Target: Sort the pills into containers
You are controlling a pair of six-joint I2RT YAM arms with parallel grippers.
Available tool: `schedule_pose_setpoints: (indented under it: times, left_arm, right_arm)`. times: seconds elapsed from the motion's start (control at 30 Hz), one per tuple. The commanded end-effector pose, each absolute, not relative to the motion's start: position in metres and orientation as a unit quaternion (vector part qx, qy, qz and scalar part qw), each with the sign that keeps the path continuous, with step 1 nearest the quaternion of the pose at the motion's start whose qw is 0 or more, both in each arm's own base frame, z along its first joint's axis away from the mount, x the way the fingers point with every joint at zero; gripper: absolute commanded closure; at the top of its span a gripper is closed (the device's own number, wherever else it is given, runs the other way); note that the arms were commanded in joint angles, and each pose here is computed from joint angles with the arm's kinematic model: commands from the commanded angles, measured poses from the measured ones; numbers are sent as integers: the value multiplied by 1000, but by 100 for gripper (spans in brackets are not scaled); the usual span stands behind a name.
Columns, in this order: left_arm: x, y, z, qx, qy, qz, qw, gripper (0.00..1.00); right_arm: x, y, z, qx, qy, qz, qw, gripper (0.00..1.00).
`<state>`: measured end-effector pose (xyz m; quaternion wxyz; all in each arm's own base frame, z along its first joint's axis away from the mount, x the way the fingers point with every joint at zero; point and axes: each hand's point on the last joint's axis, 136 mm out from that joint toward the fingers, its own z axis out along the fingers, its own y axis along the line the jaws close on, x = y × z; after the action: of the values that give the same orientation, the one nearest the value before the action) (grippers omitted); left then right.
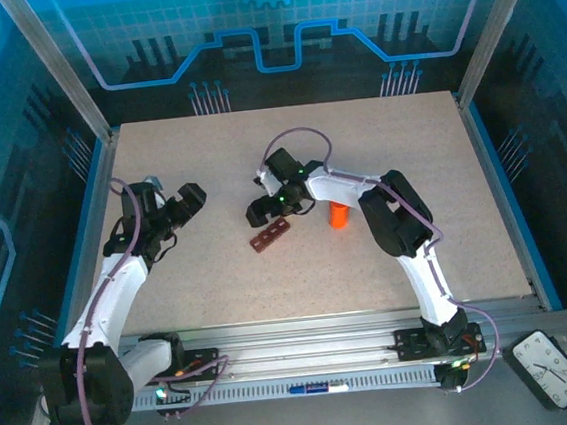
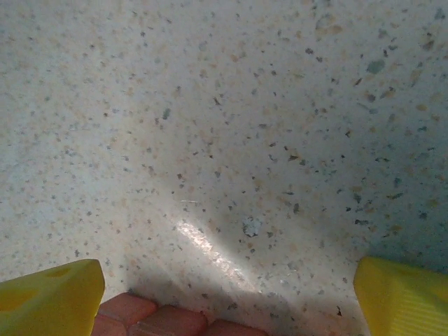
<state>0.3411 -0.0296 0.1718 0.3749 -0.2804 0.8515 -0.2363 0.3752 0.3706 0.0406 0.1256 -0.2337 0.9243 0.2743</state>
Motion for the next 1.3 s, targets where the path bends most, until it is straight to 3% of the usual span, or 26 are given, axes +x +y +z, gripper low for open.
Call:
schedule_pose_setpoints:
  times: [0.0, 0.3, 0.63, 0.97, 1.27]
  left_arm:
    - [340, -32, 168, -280, 852, -247, 366, 1]
    - [341, -33, 168, -280, 852, -249, 366, 1]
    - [341, -33, 163, -279, 855, -247, 361, 1]
    - [339, -37, 159, -275, 856, -257, 355, 1]
    - [337, -40, 153, -276, 856, -264, 349, 1]
  right_arm:
    - [355, 370, 57, -240, 916, 302, 109, 8]
    - [319, 367, 70, -242, 905, 335, 106, 9]
    - [251, 374, 54, -264, 894, 354, 71, 10]
    - [265, 348, 60, -329, 902, 213, 182, 9]
    - [271, 352, 38, -421, 875, 125, 206, 7]
